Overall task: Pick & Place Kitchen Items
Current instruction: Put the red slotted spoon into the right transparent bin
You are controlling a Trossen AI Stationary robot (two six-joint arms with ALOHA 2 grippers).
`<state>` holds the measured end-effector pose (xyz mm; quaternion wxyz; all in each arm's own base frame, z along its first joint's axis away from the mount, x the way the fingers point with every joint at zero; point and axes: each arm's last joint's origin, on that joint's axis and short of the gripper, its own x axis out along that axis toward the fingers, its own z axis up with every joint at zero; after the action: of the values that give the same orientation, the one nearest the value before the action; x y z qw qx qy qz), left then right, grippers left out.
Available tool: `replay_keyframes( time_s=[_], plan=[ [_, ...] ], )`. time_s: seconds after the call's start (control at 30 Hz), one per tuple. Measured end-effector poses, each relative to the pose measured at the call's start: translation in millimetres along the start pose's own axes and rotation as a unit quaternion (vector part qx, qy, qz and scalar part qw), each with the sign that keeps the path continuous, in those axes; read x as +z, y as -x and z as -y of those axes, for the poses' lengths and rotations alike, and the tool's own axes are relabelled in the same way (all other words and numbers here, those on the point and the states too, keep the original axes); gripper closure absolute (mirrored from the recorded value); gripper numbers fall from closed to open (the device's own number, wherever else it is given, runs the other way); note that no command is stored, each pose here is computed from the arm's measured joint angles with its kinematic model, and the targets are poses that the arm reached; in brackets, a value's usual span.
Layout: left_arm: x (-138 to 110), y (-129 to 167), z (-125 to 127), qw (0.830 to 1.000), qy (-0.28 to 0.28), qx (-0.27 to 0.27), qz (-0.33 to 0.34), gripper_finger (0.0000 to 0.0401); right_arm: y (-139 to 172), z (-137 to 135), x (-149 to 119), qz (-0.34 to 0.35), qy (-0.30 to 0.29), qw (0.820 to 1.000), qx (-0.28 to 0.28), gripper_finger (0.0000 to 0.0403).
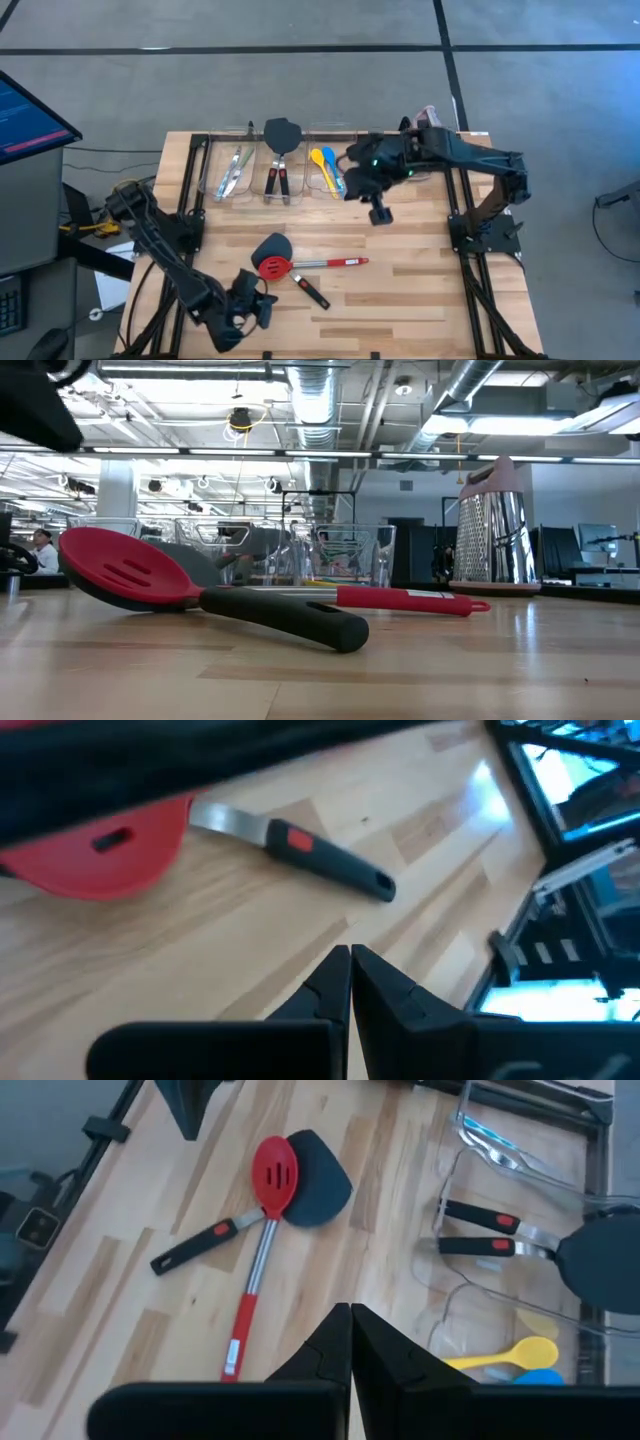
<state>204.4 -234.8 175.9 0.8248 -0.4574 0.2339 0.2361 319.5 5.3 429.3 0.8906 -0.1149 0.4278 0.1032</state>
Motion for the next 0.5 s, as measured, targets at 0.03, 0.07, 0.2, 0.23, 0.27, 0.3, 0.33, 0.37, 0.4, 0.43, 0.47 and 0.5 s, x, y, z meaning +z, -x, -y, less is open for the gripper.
replay_keyframes(
  time_s=[0.03,0.07,0.2,0.23,0.27,0.3,0.33,0.37,0.4,0.43,0.47,0.5],
  plan=[
    [-1,-2,-1,1.0,-0.001,0.006,-0.002,0.04,3,4,-2,0.002,0.001,1.0,0.006,0.0403],
    [-1,-3,-4,1.0,-0.009,0.014,-0.001,0.04,7,8,-6,0.001,-0.001,1.0,0.012,0.0403],
    [15,9,-6,0.999,-0.02,0.045,-0.012,0.04,18,20,-15,-0.004,-0.01,1.0,0.013,0.0403],
    [23,14,-7,0.998,-0.023,0.056,-0.018,0.04,20,22,-17,-0.004,-0.014,1.0,0.01,0.0403],
    [32,18,-7,0.997,-0.023,0.069,-0.027,0.04,23,23,-19,-0.004,-0.015,1.0,0.008,0.0403],
    [40,23,-8,0.996,-0.028,0.082,-0.033,0.0401,25,25,-21,-0.005,-0.02,1.0,0.006,0.0403],
    [48,30,-11,0.994,-0.036,0.094,-0.033,0.0401,27,27,-22,-0.005,-0.024,1.0,0.003,0.0403],
    [56,36,-12,0.994,-0.039,0.098,-0.028,0.04,27,28,-22,-0.005,-0.029,1.0,0.001,0.0403],
    [64,40,-12,0.994,-0.037,0.098,-0.022,0.04,27,29,-23,-0.006,-0.034,0.999,0.001,0.0403],
    [70,44,-13,0.994,-0.034,0.098,-0.019,0.04,27,29,-23,-0.006,-0.036,0.999,0.0,0.0403],
    [75,46,-17,0.994,-0.033,0.099,-0.019,0.04,27,29,-23,-0.006,-0.036,0.999,0.0,0.0403],
    [79,47,-21,0.994,-0.031,0.103,-0.022,0.04,27,29,-23,-0.006,-0.037,0.999,0.001,0.0403]
  ],
)
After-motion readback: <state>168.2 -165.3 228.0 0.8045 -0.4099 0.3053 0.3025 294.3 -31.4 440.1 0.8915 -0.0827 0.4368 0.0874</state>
